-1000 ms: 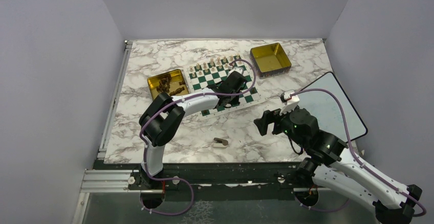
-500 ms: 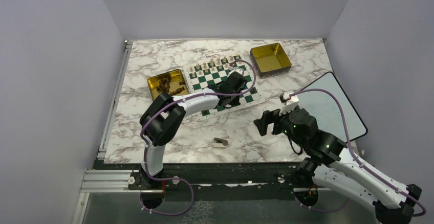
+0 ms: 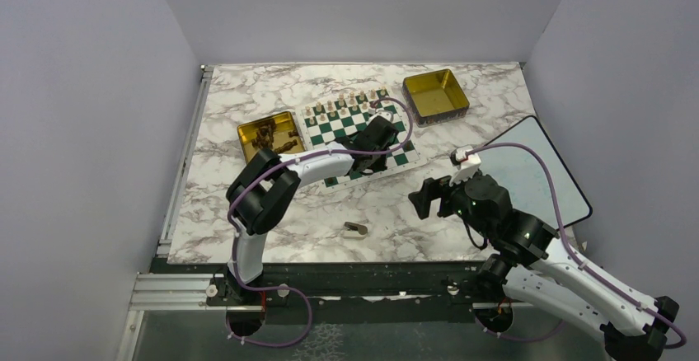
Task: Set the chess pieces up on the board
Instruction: Place the chess piece on the chessboard, then pick up the chess piece from the storage box.
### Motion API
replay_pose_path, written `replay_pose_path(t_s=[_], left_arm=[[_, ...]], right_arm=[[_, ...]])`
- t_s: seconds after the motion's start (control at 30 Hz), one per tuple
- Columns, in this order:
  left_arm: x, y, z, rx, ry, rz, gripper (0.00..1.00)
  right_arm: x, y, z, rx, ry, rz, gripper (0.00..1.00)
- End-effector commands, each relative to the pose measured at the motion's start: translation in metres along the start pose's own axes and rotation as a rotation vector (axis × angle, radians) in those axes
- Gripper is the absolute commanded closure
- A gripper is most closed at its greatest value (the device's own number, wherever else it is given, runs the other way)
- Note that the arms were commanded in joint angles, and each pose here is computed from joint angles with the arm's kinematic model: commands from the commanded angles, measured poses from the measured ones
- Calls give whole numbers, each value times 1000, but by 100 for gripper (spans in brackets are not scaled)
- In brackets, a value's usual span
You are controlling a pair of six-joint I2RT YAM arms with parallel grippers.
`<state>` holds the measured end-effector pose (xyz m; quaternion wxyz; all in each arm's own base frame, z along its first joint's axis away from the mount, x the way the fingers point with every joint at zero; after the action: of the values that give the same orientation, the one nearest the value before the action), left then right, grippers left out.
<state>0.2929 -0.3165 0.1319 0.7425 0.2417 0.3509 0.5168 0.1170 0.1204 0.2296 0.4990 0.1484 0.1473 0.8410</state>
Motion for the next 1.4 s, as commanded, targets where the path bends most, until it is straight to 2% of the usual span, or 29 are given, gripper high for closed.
replay_pose_path(t_s=[0.0, 0.43, 0.7, 0.97, 1.13, 1.37], left_arm=[[-7, -2, -2, 32, -19, -12, 68], [-24, 33, 33, -11, -3, -85, 60], [-10, 62, 61, -60, 30, -70, 60], [44, 89, 83, -113, 73, 45, 60], [93, 108, 98, -146, 131, 119, 60], [155, 114, 106, -161, 199, 260, 65]], right_arm=[[0, -3, -3, 5, 6, -16, 0], [3, -7, -4, -2, -22, 0, 0], [1, -11, -3, -1, -59, -65, 0], [0, -18, -5, 24, -107, -132, 0], [4, -15, 2, 42, -87, -88, 0], [3, -11, 6, -3, -106, -84, 1]])
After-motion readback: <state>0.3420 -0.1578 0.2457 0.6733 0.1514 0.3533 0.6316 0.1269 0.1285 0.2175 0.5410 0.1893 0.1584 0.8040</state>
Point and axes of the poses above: each gripper's point midway between its finger pads, its own y axis back along the fingers, its own x axis along the line the jaws close on, z = x × y, the point moved 10 cm from there along y, back along the fingers, and after that the axes turned 7 degrees about y, right-handed, at the moved point
